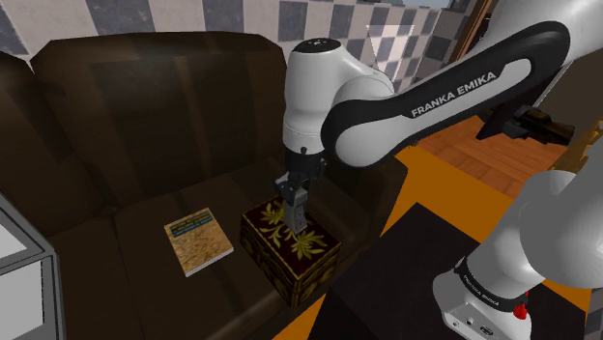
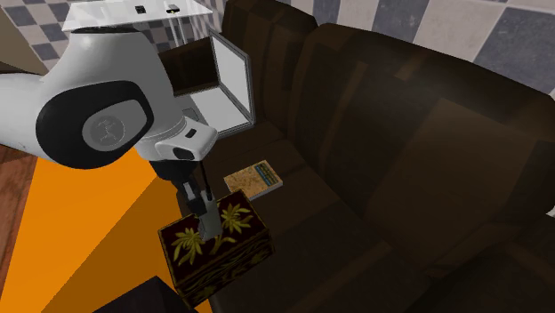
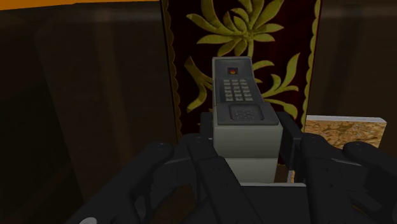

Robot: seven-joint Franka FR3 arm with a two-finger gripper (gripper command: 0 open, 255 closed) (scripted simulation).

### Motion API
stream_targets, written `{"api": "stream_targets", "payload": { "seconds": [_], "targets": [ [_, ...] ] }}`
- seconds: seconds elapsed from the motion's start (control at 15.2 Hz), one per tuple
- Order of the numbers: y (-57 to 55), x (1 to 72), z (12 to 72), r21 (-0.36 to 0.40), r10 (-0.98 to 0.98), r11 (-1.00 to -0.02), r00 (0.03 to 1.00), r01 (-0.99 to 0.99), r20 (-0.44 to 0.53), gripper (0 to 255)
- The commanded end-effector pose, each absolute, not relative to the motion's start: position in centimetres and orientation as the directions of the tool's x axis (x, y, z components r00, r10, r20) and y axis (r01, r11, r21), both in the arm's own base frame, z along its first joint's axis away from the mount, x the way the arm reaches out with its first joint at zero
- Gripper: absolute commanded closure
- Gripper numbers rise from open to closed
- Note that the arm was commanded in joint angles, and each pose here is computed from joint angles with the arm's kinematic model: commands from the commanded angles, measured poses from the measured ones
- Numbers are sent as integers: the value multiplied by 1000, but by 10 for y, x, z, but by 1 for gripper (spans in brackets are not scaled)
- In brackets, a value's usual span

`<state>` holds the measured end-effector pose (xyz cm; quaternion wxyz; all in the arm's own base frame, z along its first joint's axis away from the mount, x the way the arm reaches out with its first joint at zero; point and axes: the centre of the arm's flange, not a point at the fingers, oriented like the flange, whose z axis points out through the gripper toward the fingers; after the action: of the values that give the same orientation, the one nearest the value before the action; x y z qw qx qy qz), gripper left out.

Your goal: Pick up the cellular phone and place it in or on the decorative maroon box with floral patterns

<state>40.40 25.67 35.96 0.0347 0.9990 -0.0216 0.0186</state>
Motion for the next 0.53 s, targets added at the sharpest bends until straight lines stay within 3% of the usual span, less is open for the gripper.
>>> {"api": "stream_targets", "payload": {
  "seconds": [0.0, 0.4, 0.46],
  "targets": [
    [257, 404, 357, 68, -42, -997, 998, -44, 40, 255],
    [257, 404, 357, 68, -42, -997, 998, -44, 40, 255],
    [257, 404, 357, 68, -42, -997, 998, -44, 40, 0]
  ]
}}
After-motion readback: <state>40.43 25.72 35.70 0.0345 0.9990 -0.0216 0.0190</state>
